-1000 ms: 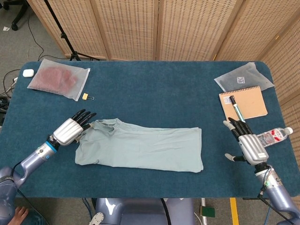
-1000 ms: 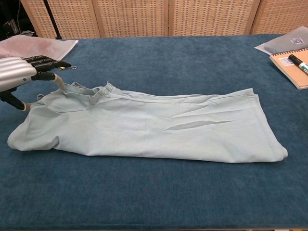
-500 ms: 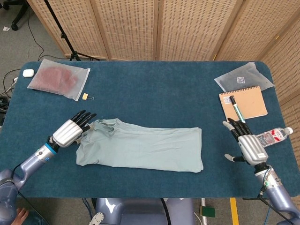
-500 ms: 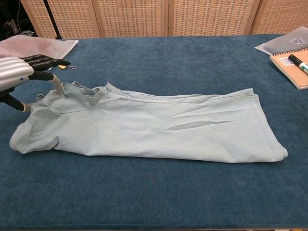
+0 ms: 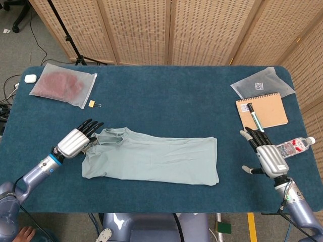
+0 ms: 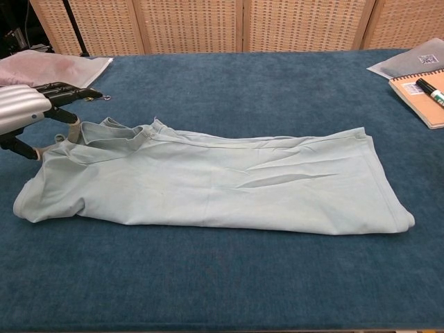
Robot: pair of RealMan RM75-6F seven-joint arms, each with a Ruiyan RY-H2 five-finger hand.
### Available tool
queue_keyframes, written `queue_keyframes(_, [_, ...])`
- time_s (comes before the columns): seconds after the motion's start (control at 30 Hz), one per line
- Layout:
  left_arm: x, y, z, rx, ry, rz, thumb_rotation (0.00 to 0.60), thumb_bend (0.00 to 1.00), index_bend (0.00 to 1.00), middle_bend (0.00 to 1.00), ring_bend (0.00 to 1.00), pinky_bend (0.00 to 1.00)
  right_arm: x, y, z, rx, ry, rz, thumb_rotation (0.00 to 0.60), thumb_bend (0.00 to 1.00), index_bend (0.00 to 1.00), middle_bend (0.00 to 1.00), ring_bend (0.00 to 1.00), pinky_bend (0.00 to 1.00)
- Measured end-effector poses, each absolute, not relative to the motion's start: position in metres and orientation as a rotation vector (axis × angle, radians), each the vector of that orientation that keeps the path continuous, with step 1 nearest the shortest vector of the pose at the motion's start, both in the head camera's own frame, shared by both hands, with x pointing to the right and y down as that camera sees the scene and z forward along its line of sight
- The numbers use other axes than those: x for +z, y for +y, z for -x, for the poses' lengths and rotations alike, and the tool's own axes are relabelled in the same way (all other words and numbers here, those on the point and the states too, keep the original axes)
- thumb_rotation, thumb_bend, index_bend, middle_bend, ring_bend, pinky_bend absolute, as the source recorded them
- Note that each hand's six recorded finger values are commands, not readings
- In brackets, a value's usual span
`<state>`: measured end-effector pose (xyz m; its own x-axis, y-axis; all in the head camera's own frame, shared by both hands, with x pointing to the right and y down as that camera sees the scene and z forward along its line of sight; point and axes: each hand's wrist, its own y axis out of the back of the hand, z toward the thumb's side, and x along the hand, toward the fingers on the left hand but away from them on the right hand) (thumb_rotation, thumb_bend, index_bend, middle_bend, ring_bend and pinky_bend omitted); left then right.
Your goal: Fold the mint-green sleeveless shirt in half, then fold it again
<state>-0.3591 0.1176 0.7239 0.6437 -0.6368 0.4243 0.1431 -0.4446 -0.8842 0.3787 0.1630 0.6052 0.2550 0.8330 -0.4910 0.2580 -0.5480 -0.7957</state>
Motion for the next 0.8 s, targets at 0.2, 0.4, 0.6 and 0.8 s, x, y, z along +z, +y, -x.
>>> queue_keyframes(0.2, [0.725, 0.117, 0.358, -0.945, 0.401, 1.828, 0.600, 0.44, 0.63, 0.00, 0.00, 0.00, 0.605, 0.163, -0.379, 1.286, -0.990, 1.954, 0.600, 0.00, 0.00, 0.00, 0.00, 0.00])
queue_keyframes(0.4, [0.725, 0.115, 0.358, -0.951, 0.412, 1.826, 0.600, 0.47, 0.71, 0.00, 0.00, 0.00, 0.605, 0.164, -0.378, 1.284, -0.988, 1.959, 0.600, 0.00, 0.00, 0.00, 0.00, 0.00])
queue_keyframes(0.6, [0.725, 0.110, 0.363, -0.974, 0.430, 1.813, 0.600, 0.50, 0.75, 0.00, 0.00, 0.00, 0.605, 0.164, -0.377, 1.281, -0.987, 1.962, 0.600, 0.00, 0.00, 0.00, 0.00, 0.00])
queue_keyframes(0.8, [0.723, 0.104, 0.377, -1.019, 0.452, 1.795, 0.600, 0.50, 0.77, 0.00, 0.00, 0.00, 0.605, 0.164, -0.377, 1.279, -0.985, 1.964, 0.600, 0.00, 0.00, 0.00, 0.00, 0.00])
